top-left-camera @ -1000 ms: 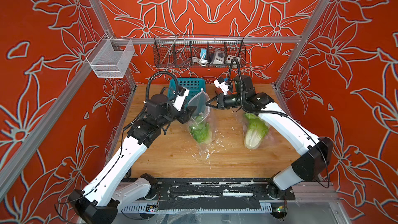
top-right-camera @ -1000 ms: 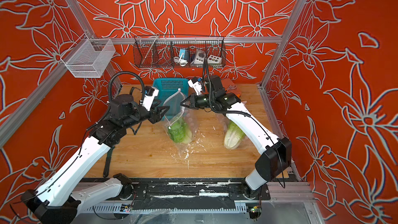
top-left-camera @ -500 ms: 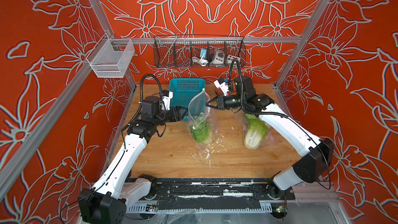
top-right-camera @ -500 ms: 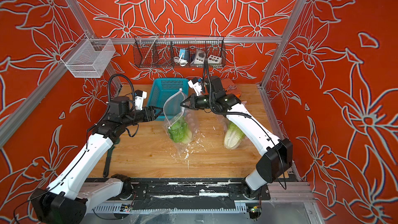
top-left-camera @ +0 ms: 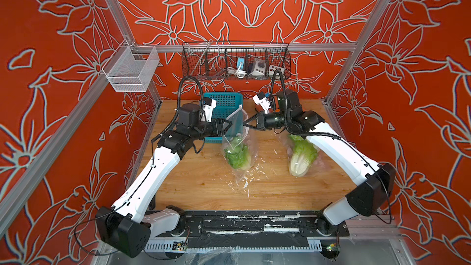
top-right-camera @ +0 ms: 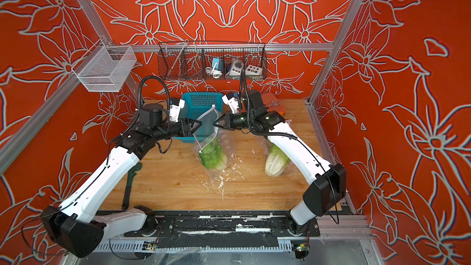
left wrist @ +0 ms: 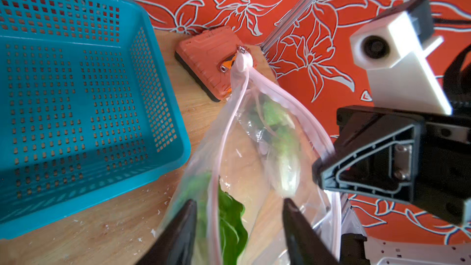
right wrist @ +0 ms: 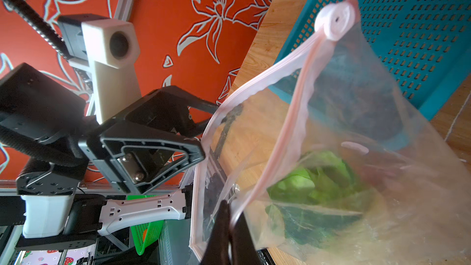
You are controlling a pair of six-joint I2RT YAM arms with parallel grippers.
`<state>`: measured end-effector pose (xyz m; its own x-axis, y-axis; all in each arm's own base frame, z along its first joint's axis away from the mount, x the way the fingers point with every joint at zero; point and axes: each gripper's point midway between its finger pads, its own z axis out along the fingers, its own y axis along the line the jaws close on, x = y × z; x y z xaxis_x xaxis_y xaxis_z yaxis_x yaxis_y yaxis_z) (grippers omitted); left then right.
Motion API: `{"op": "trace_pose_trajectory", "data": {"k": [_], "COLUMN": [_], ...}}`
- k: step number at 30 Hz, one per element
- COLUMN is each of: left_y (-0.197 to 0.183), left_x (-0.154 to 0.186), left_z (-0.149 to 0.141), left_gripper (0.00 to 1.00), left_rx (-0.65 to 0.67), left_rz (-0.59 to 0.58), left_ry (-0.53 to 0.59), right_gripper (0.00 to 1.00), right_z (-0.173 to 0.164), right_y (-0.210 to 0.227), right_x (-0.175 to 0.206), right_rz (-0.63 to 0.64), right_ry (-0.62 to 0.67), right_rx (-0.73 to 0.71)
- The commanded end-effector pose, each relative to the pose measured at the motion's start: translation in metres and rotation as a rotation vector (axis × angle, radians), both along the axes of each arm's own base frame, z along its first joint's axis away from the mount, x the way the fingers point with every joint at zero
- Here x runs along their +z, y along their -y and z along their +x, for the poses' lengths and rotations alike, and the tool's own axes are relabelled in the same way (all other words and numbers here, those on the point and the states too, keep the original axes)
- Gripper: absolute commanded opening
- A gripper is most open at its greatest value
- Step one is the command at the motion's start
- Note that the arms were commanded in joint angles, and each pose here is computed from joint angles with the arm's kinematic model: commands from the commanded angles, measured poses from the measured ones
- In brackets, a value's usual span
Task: Put the chinese cabbages into a zipper bag and zip it
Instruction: Adjust the zipper food storage bag at the center of the board.
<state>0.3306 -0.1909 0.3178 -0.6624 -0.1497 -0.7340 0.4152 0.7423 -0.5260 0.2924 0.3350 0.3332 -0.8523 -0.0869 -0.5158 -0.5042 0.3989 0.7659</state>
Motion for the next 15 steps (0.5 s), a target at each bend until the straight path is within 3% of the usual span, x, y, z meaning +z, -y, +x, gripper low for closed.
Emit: {"op": "trace_pose_trajectory", "data": {"k": [1,3,10,15], "left_y": [0.005,0.011,0.033,0.040], "left_x": [0.008,0.015,0.067,0.091], "left_z": [-0.004,-0.011,-0.054,-0.064], "left_gripper": [0.21,0.01,0.00,0.00], "left_rx": [-0.011,-0.035,-0.116,-0.134], "left_rz": [0.077,0.053,-0.171,-0.302], "left_ry": [0.028,0.019,0.076,0.110], "right_gripper": [0.00,0.00,0.00,0.00], "right_z": [-0.002,-0.005,-0.018,-0.018], "right_y": [0.001,0.003,0.007,0.004], "right_x": [0.014,0.016,0.037,0.043], "right_rz": [-0.008,-0.026,-0.033,-0.031], "right_ry": [0.041,0.050,0.096,0.116], "right_rx": [0.002,0.013,0.070,0.107]}}
